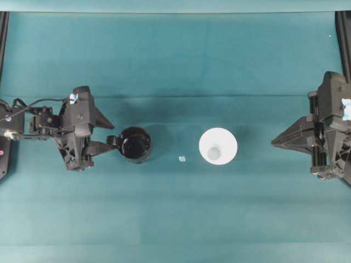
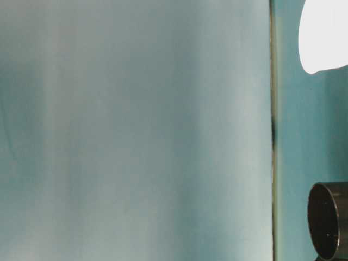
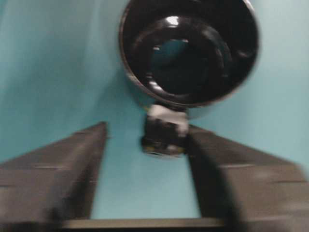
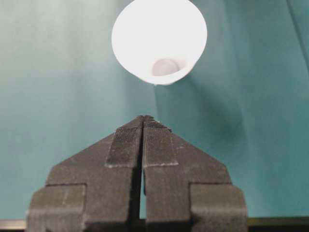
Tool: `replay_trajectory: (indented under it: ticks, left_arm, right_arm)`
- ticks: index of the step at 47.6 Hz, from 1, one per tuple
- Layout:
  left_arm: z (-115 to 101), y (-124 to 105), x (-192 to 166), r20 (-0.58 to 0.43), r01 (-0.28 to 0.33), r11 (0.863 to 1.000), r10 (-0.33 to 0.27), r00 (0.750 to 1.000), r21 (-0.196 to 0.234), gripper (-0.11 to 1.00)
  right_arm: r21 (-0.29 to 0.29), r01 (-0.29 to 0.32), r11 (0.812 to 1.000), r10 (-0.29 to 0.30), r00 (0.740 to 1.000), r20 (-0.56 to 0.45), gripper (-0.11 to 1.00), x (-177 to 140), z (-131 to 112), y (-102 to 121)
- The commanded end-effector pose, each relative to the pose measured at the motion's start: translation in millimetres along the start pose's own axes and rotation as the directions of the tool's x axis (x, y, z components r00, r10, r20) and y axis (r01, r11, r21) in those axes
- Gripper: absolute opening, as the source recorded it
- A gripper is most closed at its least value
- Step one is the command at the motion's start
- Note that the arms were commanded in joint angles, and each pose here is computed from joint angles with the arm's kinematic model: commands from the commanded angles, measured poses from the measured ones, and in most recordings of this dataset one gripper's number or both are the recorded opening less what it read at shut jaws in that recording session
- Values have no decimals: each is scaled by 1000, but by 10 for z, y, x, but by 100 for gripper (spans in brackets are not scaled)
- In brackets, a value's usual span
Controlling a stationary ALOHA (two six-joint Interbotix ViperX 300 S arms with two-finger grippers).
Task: Put a paper cup into the cup holder on your left arm.
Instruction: 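Move the open left gripper right toward the black mug's handle, then close the left gripper on the black mug's handle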
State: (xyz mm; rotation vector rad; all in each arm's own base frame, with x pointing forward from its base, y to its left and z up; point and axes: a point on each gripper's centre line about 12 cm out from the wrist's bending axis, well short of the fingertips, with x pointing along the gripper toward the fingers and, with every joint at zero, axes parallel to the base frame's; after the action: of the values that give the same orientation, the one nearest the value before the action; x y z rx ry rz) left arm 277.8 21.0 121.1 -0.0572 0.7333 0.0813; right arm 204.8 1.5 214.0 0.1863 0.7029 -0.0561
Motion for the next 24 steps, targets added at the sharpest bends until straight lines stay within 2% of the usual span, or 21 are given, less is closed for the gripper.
replay_trajectory:
  ticks: [1, 3, 4, 24]
  left_arm:
    - [33, -53, -1, 16, 15, 1000, -15, 1000, 15, 42]
    - [32, -70, -1, 16, 19, 1000, -19, 1000, 20, 31]
    - [32, -79, -2, 16, 21, 1000, -22, 1000, 22, 30]
    - [18, -117, 0, 11, 31, 999, -32, 999, 32, 30]
  right_arm:
    - [13, -5, 1000, 5, 1000, 29, -1, -28, 109, 19]
    - [13, -5, 1000, 5, 1000, 30, -1, -28, 111, 19]
    - [13, -5, 1000, 5, 1000, 29, -1, -28, 109, 19]
    - [13, -5, 1000, 5, 1000, 27, -1, -24, 108, 18]
